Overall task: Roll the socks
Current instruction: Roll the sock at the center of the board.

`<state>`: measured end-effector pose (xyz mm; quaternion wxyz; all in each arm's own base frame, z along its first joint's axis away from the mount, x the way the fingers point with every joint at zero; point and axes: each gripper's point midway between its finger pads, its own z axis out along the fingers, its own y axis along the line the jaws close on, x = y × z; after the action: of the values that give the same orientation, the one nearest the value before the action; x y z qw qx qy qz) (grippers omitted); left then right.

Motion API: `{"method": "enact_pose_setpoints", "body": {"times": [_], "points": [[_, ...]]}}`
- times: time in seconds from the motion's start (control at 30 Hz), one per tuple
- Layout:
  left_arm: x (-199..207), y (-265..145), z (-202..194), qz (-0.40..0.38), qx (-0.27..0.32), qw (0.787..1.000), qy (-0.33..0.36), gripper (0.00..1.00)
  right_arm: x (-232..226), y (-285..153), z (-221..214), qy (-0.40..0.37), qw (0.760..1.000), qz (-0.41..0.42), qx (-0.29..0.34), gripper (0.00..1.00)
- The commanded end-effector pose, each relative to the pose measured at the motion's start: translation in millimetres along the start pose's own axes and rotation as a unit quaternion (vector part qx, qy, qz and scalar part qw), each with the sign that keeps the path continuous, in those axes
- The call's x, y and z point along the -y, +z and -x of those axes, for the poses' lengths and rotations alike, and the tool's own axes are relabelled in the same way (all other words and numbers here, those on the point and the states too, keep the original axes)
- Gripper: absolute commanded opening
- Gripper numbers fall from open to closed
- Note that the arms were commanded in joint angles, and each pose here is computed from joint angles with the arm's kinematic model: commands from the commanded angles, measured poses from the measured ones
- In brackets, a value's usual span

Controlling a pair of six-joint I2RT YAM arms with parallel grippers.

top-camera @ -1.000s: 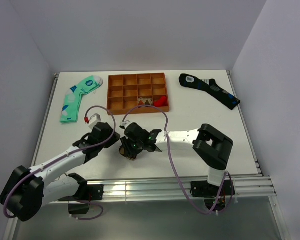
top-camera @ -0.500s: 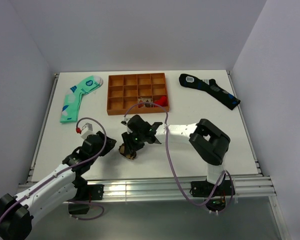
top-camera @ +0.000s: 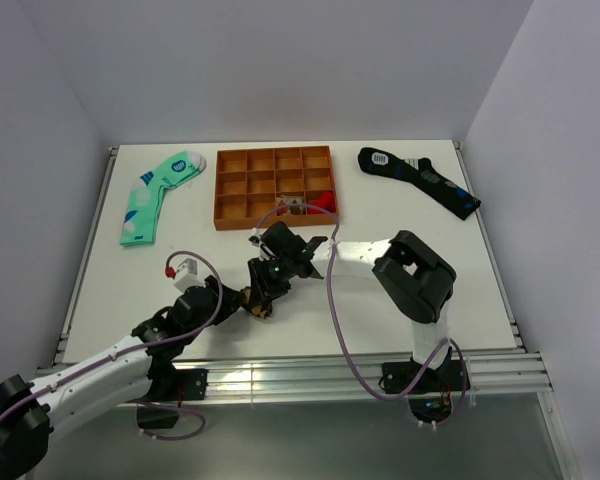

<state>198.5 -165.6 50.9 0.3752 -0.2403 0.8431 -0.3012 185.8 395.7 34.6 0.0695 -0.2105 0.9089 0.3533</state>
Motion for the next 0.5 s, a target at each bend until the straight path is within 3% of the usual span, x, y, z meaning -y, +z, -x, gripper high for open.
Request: {"method": "enact_pose_setpoints", "body": {"times": [0.0,0.47], "points": [[21,2,3,-0.035,0.025,0.999,-0.031,0.51,54,18,-56,0.055,0.991,-0.087,-0.085,0.28],[23,-3,-16,-0.063,0.04,0.995,-0.068,0.51,59,25,-65,0.1,0.989,-0.064,-0.093,0.28]]}}
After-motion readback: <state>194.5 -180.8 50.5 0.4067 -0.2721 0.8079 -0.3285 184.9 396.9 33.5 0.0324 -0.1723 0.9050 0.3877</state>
